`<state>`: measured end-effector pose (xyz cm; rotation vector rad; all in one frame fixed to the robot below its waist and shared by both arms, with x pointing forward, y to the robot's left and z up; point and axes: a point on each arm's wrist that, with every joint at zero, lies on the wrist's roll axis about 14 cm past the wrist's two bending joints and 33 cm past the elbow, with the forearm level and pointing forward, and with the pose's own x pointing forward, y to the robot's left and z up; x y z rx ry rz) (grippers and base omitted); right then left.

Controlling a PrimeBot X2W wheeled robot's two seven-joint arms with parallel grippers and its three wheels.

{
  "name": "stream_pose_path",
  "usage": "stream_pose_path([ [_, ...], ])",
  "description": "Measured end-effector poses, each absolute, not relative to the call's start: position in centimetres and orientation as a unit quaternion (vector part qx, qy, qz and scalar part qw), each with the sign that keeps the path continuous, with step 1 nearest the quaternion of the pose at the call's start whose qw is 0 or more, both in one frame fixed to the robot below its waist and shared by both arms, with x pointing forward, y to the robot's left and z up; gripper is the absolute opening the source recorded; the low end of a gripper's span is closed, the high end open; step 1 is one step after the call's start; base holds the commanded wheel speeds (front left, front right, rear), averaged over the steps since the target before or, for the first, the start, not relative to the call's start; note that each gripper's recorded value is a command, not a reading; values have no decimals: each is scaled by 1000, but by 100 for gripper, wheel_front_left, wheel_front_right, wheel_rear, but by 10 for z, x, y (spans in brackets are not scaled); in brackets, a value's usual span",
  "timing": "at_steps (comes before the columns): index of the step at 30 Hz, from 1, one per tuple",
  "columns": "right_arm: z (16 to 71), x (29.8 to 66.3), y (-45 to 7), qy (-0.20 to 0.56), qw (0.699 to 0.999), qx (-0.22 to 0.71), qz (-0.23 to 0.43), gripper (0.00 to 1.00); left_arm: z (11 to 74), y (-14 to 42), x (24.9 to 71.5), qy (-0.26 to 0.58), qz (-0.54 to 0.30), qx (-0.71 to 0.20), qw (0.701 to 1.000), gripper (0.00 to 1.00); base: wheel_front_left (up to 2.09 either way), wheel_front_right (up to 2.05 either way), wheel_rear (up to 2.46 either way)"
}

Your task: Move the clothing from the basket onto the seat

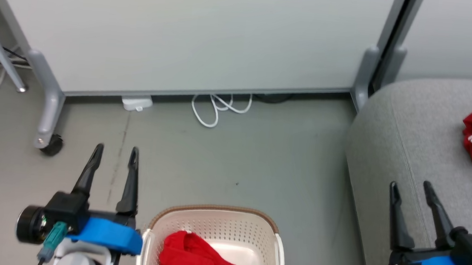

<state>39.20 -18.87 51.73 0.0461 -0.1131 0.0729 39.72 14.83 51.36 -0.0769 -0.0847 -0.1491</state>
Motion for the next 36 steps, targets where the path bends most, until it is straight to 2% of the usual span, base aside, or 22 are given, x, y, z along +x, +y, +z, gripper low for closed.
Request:
stream_pose_path([
  [7,514,381,-165,-52,996,39,60,100,511,172,368,-42,-45,-29,998,100,0,0,0],
  [16,498,370,-150,-27,996,43,77,100,502,181,356,-32,-29,-35,998,100,0,0,0],
  [31,497,369,-141,-24,995,45,90,100,498,181,354,-26,-31,-31,999,100,0,0,0],
  [36,496,370,-140,-24,995,40,92,100,496,164,363,-21,-62,-16,998,100,0,0,0],
])
